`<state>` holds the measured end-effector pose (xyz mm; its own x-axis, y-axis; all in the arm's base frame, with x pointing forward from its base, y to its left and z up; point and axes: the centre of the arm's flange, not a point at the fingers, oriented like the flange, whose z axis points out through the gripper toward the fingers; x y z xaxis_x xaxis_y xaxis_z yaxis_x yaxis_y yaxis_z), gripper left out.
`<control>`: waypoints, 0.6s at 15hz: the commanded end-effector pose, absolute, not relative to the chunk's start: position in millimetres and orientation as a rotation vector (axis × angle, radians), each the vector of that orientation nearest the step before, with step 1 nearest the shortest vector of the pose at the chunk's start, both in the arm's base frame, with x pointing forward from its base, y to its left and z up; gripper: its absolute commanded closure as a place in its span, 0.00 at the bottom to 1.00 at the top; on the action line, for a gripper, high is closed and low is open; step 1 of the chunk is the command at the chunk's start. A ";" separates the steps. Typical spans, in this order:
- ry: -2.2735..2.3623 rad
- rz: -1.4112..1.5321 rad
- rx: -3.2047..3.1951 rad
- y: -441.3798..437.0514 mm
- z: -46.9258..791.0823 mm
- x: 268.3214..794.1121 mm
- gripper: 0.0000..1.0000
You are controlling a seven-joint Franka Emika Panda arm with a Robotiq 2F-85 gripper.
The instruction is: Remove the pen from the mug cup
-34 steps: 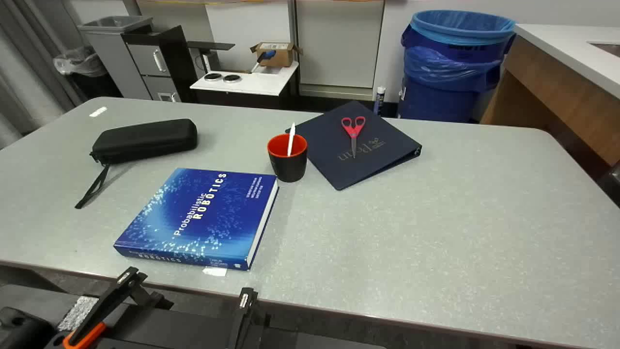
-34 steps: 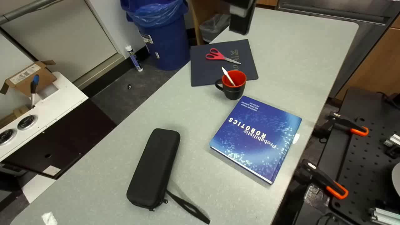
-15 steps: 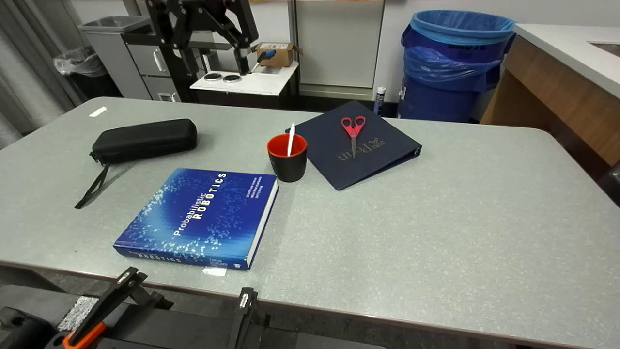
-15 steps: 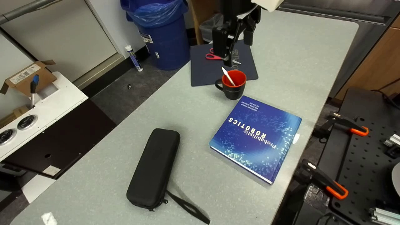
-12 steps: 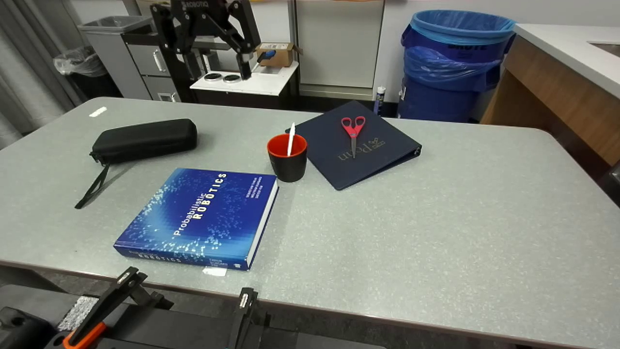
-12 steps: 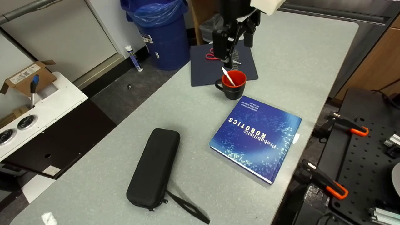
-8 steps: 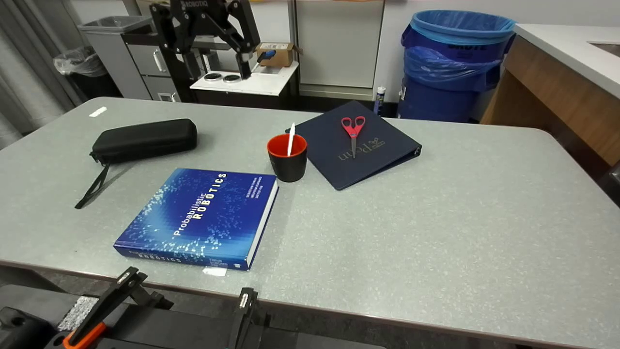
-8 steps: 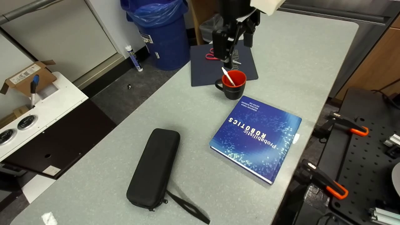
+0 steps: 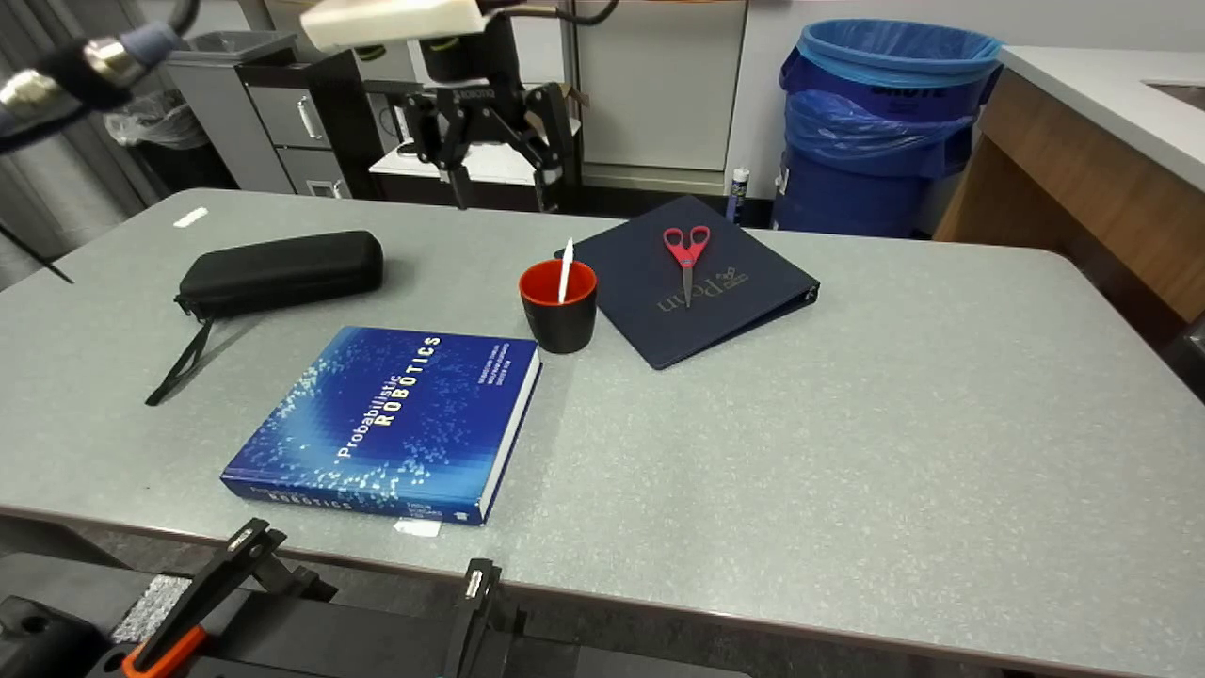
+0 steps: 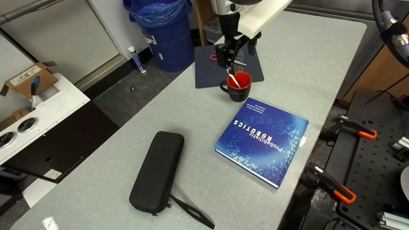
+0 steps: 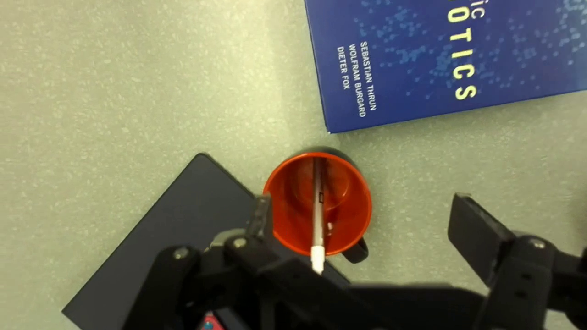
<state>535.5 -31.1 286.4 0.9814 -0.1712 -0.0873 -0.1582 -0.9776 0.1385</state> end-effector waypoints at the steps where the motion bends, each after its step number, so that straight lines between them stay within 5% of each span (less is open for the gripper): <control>1: -0.416 -0.177 2.961 -48.7 249.1 592.2 0.00; 9: -0.670 -0.184 2.910 -66.6 204.1 647.8 0.00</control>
<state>615.6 -62.4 212.2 0.9201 -0.3820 -0.0864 -0.3643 -0.9158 0.1693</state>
